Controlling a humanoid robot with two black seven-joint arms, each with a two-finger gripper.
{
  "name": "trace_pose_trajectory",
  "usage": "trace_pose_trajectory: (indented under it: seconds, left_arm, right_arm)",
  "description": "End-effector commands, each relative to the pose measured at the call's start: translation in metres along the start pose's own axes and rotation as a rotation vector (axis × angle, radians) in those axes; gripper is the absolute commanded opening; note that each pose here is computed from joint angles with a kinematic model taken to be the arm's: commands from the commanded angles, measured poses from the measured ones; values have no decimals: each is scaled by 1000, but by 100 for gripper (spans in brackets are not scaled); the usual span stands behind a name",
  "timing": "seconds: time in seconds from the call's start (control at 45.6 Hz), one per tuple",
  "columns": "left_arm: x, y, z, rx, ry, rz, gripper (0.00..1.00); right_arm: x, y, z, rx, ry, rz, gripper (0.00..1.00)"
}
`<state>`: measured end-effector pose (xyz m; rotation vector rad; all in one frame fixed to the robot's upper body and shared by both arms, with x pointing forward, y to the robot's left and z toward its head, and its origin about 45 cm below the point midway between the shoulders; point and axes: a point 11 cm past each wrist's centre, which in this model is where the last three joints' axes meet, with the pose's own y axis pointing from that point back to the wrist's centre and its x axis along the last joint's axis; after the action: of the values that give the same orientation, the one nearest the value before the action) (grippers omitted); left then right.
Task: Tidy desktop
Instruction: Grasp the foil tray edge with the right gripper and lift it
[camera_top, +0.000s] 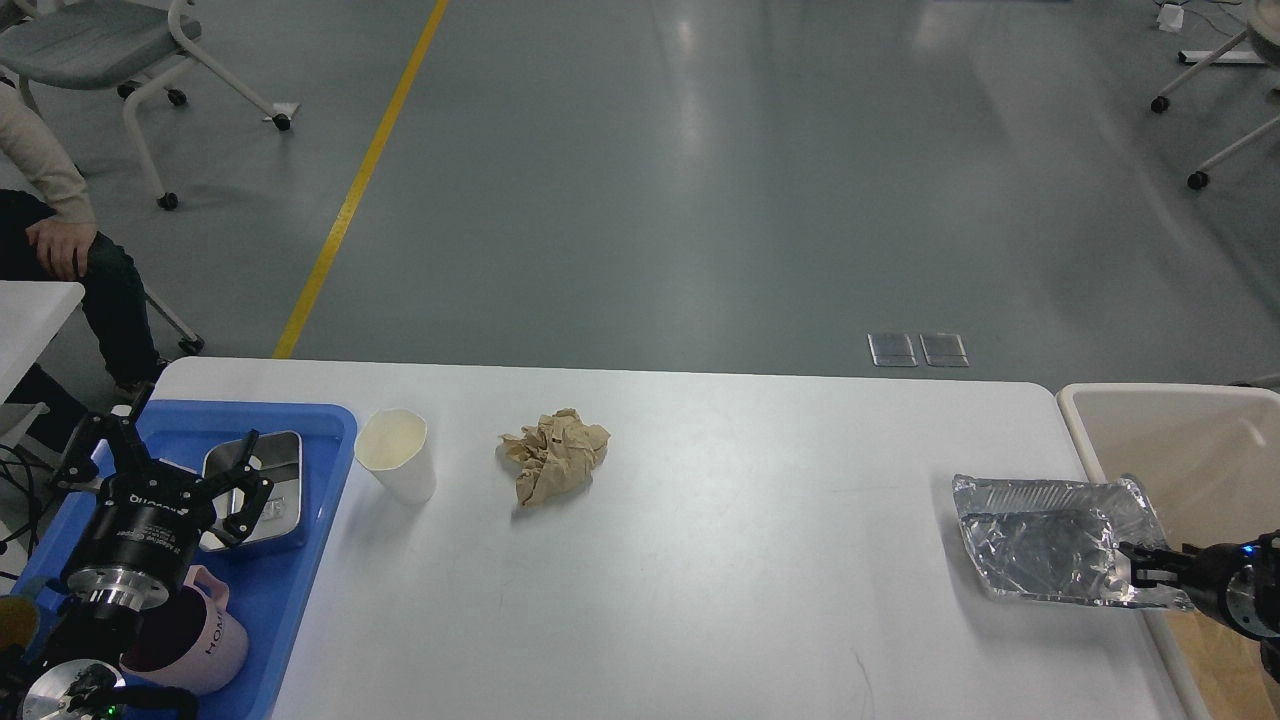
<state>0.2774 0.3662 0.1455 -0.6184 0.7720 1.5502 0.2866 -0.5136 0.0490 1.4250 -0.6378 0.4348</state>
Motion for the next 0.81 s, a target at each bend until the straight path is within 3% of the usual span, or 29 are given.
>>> trace_pose_trajectory:
  seconds: [0.0,0.175,0.789]
  left_arm:
    - [-1,0,0,-2,0,-3,96]
    - [0,0,1,-2,-2,-3,96]
    - [4,-2,2,-3,-7,10,96]
  right_arm:
    - [-7,1,0,23,-13,-25,0]
    - [-8,0,-3,24,-47,-33,0]
    - [44,9,-2,101,-184,6,0]
